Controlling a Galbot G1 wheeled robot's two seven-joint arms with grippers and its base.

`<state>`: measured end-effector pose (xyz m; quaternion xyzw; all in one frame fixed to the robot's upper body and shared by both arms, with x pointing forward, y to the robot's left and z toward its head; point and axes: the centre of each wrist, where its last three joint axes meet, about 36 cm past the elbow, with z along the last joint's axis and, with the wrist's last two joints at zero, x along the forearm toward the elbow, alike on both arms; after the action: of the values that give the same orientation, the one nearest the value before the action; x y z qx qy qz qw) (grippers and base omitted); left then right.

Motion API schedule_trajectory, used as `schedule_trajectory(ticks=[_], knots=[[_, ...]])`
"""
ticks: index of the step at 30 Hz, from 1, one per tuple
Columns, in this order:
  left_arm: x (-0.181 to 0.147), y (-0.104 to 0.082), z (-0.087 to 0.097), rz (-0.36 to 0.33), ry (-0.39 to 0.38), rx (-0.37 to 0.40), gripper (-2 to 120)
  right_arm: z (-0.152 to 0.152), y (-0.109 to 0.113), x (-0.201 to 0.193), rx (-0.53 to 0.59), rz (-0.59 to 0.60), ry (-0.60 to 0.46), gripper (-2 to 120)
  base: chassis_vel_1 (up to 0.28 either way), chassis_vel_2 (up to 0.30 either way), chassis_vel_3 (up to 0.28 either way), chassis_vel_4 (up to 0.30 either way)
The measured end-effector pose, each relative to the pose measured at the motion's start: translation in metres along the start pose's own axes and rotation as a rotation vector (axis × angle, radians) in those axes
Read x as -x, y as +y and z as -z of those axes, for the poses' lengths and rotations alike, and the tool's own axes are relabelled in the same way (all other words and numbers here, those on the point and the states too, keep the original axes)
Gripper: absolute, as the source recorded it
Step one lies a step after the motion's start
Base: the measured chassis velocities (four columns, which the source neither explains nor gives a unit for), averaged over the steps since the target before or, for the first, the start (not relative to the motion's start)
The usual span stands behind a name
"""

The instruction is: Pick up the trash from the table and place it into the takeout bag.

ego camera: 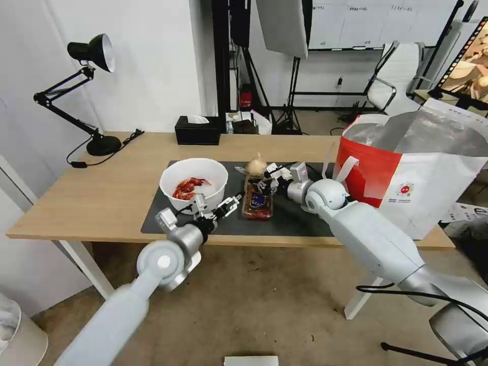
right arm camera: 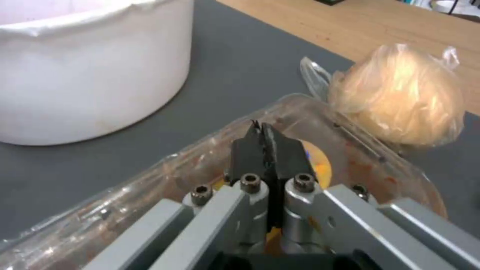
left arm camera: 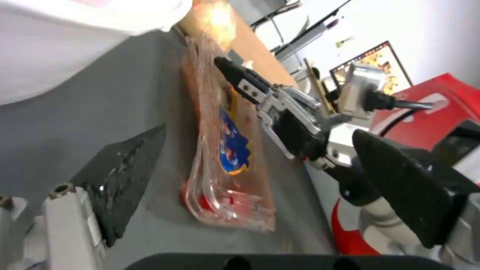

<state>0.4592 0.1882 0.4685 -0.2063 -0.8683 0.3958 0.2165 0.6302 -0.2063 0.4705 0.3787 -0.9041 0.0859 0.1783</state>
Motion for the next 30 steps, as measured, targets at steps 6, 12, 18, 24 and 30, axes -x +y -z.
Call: schedule_trajectory(ticks=[6, 12, 18, 24, 30], knots=[[0.014, 0.001, 0.002, 0.018, 0.033, 0.01, 100, 0.0, 0.0, -0.002, -0.002, -0.002, -0.002, 0, 0.0, 0.0, 0.0, 0.0], [0.036, -0.001, 0.0, 0.041, 0.068, 0.015, 100, -0.003, 0.0, -0.003, 0.003, -0.004, 0.001, 0, 0.0, 0.0, 0.0, 0.0], [0.054, 0.002, -0.003, 0.071, 0.087, 0.019, 100, -0.008, 0.002, -0.005, 0.012, -0.003, -0.001, 0, 0.0, 0.0, 0.0, 0.0], [0.059, 0.003, -0.006, 0.083, 0.102, 0.023, 95, -0.009, 0.002, -0.009, 0.012, -0.009, -0.003, 0, 0.0, 0.0, 0.0, 0.0], [0.058, 0.004, -0.008, 0.09, 0.109, 0.023, 77, -0.009, 0.002, -0.011, 0.009, -0.017, -0.007, 0, 0.0, 0.0, 0.0, 0.0]])
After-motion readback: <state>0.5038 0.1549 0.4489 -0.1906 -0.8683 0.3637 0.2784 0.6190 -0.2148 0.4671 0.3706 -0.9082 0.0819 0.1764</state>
